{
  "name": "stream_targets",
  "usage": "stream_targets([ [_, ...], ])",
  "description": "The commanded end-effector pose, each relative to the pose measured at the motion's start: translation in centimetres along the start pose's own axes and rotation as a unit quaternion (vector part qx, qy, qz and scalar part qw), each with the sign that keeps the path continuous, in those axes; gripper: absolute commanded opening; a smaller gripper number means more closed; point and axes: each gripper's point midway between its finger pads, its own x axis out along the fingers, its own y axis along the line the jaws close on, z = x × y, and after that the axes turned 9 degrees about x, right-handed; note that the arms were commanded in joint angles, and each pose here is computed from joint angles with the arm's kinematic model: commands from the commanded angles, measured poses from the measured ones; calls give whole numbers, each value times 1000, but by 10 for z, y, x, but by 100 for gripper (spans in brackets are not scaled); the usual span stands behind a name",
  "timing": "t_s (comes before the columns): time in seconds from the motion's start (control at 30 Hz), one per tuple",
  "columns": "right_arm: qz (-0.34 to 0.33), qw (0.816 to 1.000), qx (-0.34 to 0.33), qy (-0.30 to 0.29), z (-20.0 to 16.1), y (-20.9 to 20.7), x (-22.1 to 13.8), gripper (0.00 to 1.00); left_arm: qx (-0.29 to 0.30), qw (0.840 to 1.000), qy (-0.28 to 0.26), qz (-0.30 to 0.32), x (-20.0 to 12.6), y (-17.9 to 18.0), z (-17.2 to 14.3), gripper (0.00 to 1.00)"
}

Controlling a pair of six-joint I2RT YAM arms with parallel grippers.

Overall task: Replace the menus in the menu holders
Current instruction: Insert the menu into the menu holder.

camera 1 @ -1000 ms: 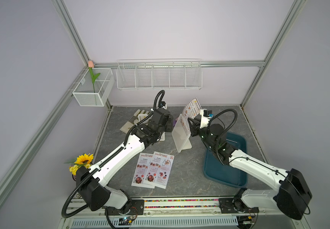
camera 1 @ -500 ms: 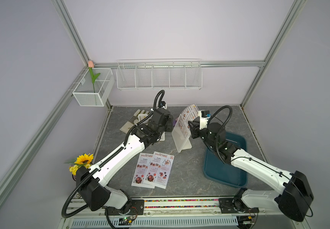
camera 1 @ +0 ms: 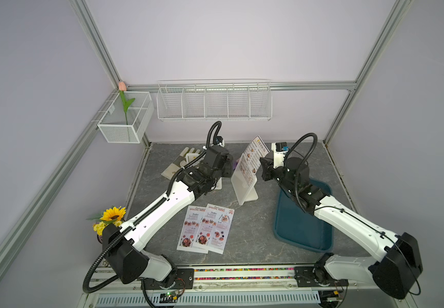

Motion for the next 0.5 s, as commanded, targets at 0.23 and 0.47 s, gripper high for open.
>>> stream_targets([
  [0.23, 38, 999, 14, 24, -9, 13, -12, 12, -15, 1000, -10, 2, -2, 3, 4, 60],
  [0.47, 39, 997, 24, 63, -36, 13, -8, 13, -17, 1000, -10, 2, -1, 3, 3, 60],
])
